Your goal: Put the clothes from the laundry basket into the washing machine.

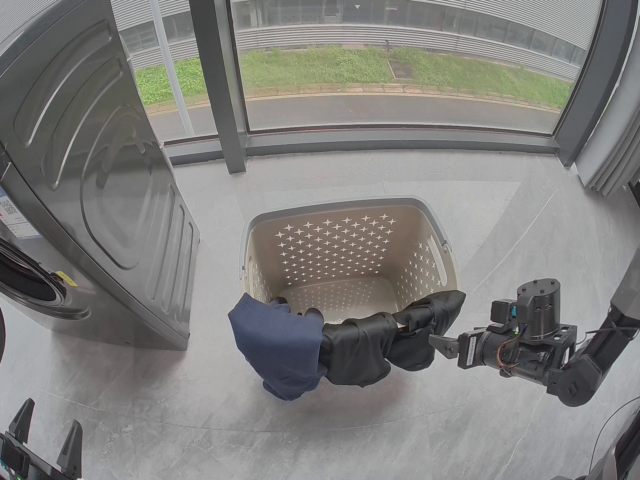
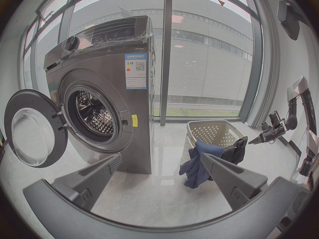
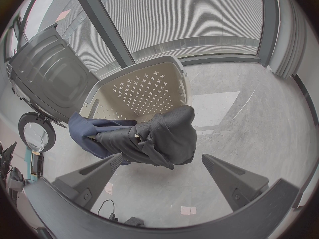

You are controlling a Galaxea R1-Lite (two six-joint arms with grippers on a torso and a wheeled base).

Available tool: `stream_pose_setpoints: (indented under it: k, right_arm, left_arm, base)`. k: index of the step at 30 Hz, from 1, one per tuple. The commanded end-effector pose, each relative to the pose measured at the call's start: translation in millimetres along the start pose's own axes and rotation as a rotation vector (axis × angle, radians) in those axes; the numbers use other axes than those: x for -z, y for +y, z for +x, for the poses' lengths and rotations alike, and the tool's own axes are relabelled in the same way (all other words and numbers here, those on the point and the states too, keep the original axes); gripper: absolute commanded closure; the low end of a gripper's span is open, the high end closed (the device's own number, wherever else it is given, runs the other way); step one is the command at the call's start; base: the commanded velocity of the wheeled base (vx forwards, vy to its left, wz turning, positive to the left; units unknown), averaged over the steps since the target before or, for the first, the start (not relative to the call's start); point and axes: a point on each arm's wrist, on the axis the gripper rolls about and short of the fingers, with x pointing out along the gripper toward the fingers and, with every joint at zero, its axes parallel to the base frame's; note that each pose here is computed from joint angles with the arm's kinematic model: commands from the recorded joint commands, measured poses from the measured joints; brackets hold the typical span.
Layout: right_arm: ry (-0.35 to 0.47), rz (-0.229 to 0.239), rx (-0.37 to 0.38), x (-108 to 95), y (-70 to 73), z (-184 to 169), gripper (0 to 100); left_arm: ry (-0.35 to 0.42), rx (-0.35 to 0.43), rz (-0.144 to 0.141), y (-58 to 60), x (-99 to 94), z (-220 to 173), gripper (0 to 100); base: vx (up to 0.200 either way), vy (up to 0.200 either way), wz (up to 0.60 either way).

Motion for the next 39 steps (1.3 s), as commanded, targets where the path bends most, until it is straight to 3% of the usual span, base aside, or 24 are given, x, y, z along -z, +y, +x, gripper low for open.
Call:
stream_pose_setpoints:
  k: [1,12,13,27,30,34,39]
  right_arm:
    - [0.018,0.002,0.013,5,-1.4,24,0]
    - [-0.009,0.022,0.015,-2,-1.0,53,0]
    - [-0.007,0.023,0.014,-1,-1.1,55,100]
    - [-0.04,0.018,-0.013,-1,4.7,44,100]
    - [-0.07,-0.001,-0.073,-1,19.1,17,100]
    - [-0.085,0.008,-0.147,-1,35.0,-16,100]
    - [-0.079,0.013,-0.161,3,36.8,-25,100]
  left_arm:
    - [0.008,-0.001,0.0,0.2,4.7,1,0]
    - [0.008,-0.001,0.0,0.2,4.7,1,0]
    - [0.008,-0.001,0.0,0.2,4.7,1,0]
    - [0.008,-0.001,0.0,0.2,4.7,1,0]
    - [0.006,-0.001,0.0,0.2,4.7,0,0]
    - [0.006,-0.001,0.0,0.2,4.7,0,0]
    - [0.008,-0.001,0.0,0.2,4.7,1,0]
  base:
    - [0.0,0.0,0.0]
    - [0.0,0.0,0.0]
    - [0.0,0.0,0.0]
    - [0.0,0.0,0.0]
    - [0.0,0.0,0.0]
    - [0.0,0.0,0.0]
    - [0.0,0.0,0.0]
